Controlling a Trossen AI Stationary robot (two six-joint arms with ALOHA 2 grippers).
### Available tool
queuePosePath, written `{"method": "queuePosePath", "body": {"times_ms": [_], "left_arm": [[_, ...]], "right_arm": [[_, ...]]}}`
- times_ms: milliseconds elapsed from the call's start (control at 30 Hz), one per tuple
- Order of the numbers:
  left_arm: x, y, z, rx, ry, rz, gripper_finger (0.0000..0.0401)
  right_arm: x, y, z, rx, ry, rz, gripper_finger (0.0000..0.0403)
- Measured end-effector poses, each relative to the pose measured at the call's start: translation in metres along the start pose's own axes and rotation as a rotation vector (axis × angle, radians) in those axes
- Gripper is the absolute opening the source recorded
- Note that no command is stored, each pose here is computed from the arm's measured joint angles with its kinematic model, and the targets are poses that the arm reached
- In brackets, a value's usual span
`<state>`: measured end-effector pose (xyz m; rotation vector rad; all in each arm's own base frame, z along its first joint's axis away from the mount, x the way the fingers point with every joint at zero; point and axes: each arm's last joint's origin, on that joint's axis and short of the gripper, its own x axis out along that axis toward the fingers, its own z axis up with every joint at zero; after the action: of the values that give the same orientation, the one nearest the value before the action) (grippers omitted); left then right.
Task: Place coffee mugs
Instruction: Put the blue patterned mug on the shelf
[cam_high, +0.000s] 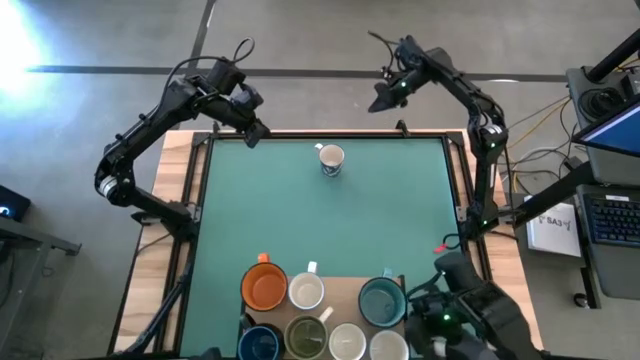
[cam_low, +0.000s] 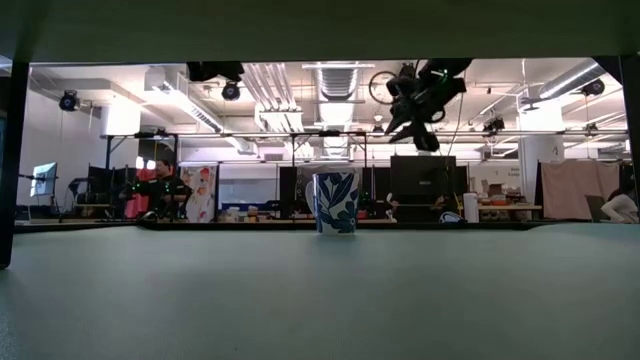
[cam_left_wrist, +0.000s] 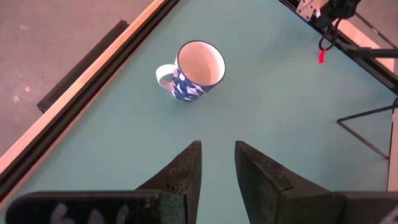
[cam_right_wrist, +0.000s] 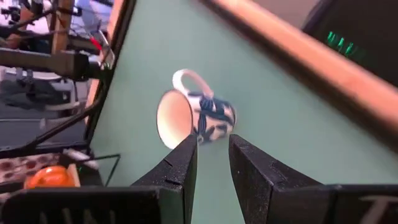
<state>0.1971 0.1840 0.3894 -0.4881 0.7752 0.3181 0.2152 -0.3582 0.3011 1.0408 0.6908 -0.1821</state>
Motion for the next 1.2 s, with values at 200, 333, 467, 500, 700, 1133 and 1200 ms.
{"method": "queuePosePath", "body": {"times_ms": [200,333,467,500,700,1133,1200], "left_arm": [[0.000,0.000,-0.001,0.024,0.014,-0.001,0.0079],[0.000,0.000,-0.001,0.027,0.014,0.001,0.0079],[0.000,0.000,-0.001,0.027,0.014,0.001,0.0079],[0.000,0.000,-0.001,0.027,0.014,0.001,0.0079],[0.000,0.000,-0.001,0.028,0.014,0.001,0.0079],[0.003,0.001,-0.001,0.014,0.026,0.001,0.0079],[0.004,0.002,-0.001,0.021,0.030,0.001,0.0079]], "right_arm": [[-0.016,0.006,0.011,-0.013,-0.084,-0.220,0.0082],[-0.020,0.005,0.018,-0.032,-0.148,-0.346,0.0082],[-0.025,0.002,0.022,-0.057,-0.191,-0.381,0.0082],[-0.025,0.002,0.022,-0.083,-0.183,-0.384,0.0082],[-0.013,-0.008,0.018,-0.185,-0.083,-0.390,0.0082],[0.003,0.001,0.013,-0.073,0.024,-0.189,0.0082],[0.012,0.016,0.009,-0.076,0.067,-0.178,0.0082]]}}
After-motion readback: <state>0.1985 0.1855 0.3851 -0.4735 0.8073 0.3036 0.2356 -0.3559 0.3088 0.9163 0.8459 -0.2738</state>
